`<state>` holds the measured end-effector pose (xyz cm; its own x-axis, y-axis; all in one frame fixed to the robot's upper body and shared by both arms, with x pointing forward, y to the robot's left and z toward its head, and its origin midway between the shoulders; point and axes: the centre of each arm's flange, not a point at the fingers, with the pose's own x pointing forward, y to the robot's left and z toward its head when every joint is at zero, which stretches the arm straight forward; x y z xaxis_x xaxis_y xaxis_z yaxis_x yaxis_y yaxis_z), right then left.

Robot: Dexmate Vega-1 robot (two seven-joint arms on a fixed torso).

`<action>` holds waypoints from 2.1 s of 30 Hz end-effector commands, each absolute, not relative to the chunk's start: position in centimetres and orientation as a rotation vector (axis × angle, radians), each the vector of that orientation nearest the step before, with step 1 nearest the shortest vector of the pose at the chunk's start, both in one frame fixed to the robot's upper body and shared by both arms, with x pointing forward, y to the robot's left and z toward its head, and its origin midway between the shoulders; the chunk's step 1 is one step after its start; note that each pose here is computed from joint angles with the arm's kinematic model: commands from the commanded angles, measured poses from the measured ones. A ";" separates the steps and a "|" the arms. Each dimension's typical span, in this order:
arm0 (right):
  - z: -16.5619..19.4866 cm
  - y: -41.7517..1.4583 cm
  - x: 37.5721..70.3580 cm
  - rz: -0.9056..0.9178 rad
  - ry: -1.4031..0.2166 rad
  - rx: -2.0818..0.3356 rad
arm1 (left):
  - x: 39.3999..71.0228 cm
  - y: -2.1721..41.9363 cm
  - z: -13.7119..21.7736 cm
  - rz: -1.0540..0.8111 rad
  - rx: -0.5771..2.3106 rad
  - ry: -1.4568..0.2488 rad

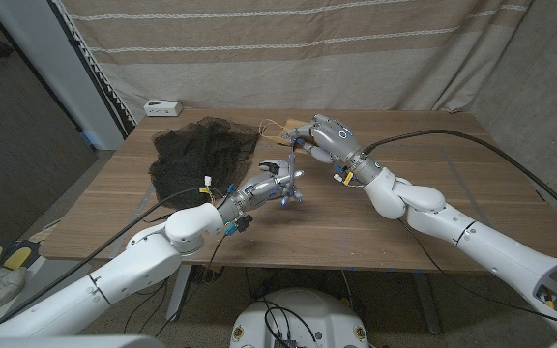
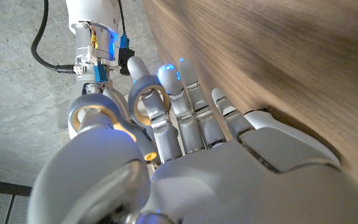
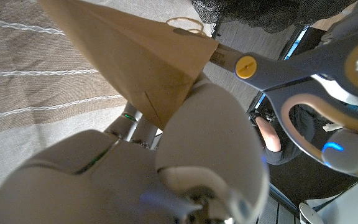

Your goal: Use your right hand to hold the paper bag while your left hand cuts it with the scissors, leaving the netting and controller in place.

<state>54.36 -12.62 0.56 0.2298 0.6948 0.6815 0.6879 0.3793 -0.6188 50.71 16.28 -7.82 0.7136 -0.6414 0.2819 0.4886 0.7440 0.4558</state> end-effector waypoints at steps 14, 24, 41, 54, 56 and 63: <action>0.9 -11.1 54.8 -0.021 -1.429 -1.337 | 50.8 16.9 -7.9 -0.646 0.373 -0.452; 1.1 -11.1 55.1 -0.050 -1.408 -1.340 | 50.7 16.9 -7.8 -0.643 0.370 -0.456; 1.7 -11.9 55.6 -0.114 -1.340 -1.372 | 50.4 16.9 -8.2 -0.647 0.359 -0.440; 1.6 -11.7 55.9 -0.111 -1.300 -1.384 | 49.8 17.2 -9.3 -0.645 0.338 -0.427; 1.6 -11.6 55.9 -0.108 -1.298 -1.378 | 49.7 17.4 -9.3 -0.640 0.338 -0.429; 2.1 -11.5 56.1 -0.134 -1.300 -1.371 | 49.8 18.4 -9.1 -0.606 0.349 -0.440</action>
